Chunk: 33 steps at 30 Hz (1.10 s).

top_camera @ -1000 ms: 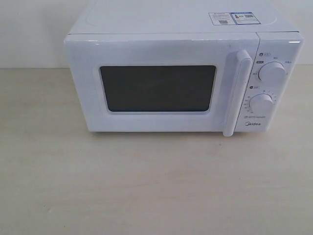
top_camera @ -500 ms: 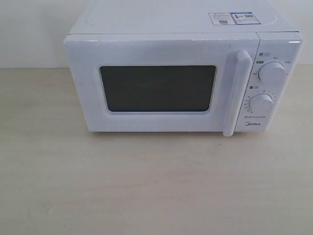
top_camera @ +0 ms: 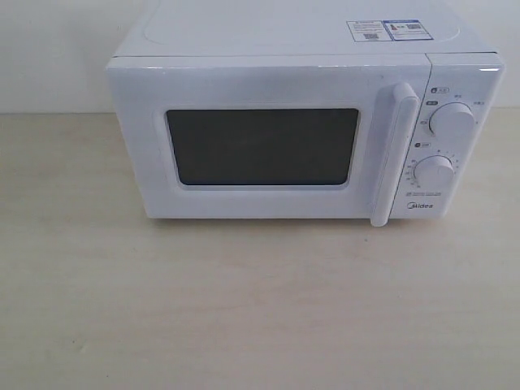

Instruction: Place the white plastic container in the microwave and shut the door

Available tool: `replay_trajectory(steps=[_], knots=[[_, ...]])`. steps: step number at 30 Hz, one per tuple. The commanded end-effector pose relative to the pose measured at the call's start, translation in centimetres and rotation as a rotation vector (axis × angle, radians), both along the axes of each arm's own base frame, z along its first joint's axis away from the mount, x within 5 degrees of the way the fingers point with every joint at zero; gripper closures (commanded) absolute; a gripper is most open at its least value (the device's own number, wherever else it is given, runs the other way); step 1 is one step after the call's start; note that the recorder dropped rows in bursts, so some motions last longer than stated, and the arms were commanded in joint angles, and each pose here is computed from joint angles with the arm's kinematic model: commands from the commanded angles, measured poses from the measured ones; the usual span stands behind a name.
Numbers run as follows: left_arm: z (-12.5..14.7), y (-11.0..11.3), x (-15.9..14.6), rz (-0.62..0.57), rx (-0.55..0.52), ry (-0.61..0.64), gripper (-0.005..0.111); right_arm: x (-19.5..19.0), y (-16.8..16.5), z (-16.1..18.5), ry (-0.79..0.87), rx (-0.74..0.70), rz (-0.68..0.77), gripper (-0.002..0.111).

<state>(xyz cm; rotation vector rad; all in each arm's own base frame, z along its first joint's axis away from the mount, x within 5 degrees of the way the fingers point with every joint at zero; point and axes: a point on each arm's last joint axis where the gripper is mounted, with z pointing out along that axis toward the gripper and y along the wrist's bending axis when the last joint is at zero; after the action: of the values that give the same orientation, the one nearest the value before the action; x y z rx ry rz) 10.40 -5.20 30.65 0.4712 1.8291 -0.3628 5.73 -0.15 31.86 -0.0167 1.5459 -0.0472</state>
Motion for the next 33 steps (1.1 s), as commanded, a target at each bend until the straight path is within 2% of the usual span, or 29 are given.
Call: replay_trajectory(steps=[1,6,9,14,33], knots=[[-0.2,0.0,-0.1,-0.002,0.000,0.004,0.102,-0.5,0.0,-2.2,0.019,-0.016,-0.003,0.108],[-0.2,0.0,-0.1,-0.002,0.000,0.004,0.102,-1.2,0.0,-7.4,0.047,-0.023,-0.003,0.108],[-0.1,0.0,-0.2,-0.002,-0.001,0.001,0.102,-0.6,0.0,-10.2,0.126,-0.029,-0.001,0.108],[-0.1,0.0,-0.2,-0.002,-0.001,0.000,0.102,-0.2,0.0,-13.0,0.213,-0.026,0.000,0.108],[-0.1,0.0,-0.2,-0.002,-0.001,0.000,0.102,-0.4,0.1,-13.7,0.286,0.006,0.005,0.108]])
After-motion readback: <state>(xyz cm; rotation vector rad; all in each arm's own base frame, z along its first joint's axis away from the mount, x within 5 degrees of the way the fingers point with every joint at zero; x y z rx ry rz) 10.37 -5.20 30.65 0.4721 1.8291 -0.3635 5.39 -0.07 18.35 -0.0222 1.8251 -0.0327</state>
